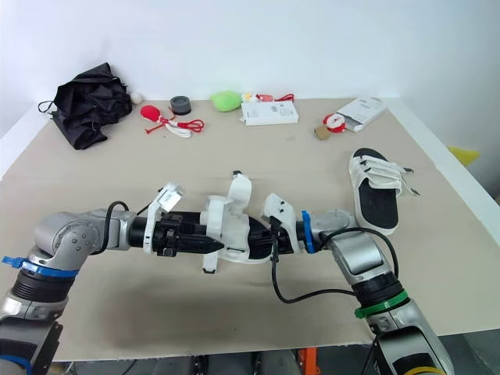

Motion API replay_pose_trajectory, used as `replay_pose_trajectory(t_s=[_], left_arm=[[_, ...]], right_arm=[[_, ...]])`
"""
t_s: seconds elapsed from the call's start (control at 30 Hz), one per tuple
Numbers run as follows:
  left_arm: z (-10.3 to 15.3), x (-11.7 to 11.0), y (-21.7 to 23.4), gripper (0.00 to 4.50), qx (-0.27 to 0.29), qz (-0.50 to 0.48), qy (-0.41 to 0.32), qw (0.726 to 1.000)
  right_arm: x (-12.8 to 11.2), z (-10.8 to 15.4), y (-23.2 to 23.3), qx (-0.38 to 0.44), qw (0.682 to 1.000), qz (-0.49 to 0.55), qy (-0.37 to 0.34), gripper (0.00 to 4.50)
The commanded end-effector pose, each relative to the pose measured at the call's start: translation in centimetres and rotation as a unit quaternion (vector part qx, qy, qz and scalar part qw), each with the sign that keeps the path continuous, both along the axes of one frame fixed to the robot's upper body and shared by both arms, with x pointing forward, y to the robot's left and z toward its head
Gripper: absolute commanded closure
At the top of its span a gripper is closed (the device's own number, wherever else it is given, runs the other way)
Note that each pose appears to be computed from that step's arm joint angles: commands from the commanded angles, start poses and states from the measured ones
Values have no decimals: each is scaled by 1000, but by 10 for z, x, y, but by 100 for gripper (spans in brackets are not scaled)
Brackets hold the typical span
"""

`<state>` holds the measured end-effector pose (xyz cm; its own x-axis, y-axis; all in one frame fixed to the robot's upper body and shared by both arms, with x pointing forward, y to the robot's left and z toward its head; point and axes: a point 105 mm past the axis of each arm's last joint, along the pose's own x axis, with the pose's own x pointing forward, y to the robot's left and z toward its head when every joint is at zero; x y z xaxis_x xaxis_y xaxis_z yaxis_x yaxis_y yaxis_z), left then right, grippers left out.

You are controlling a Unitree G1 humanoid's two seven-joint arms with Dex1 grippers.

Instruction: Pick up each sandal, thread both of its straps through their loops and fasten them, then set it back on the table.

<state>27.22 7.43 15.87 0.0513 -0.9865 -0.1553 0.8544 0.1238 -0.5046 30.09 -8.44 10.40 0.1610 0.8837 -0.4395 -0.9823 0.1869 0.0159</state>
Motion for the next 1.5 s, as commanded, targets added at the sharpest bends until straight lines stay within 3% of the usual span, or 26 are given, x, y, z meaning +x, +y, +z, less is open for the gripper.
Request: replay_pose_trajectory(t_s=[0.03, 0.23, 0.43, 0.67, 0.93, 1.5], left_arm=[[38, -9, 4, 63, -32, -36, -58, 997], [49, -18, 44, 63, 9, -45, -67, 997], [34, -34, 74, 63, 51, -46, -70, 995], [-25, -50, 64, 63, 101, -60, -156, 981], [-54, -35, 46, 63, 90, -10, -212, 973], [-70, -36, 21, 63, 64, -15, -158, 985]], right_arm=[[-7, -22, -3, -26, 999, -3, 39, 450], [-7, -22, -2, -25, 999, 0, 40, 450], [-8, -21, -2, -23, 999, 3, 43, 450], [-11, -21, 5, -17, 999, 9, 47, 450], [-17, -20, 7, -12, 999, 12, 51, 450], [-18, -20, 7, -10, 998, 7, 53, 450]])
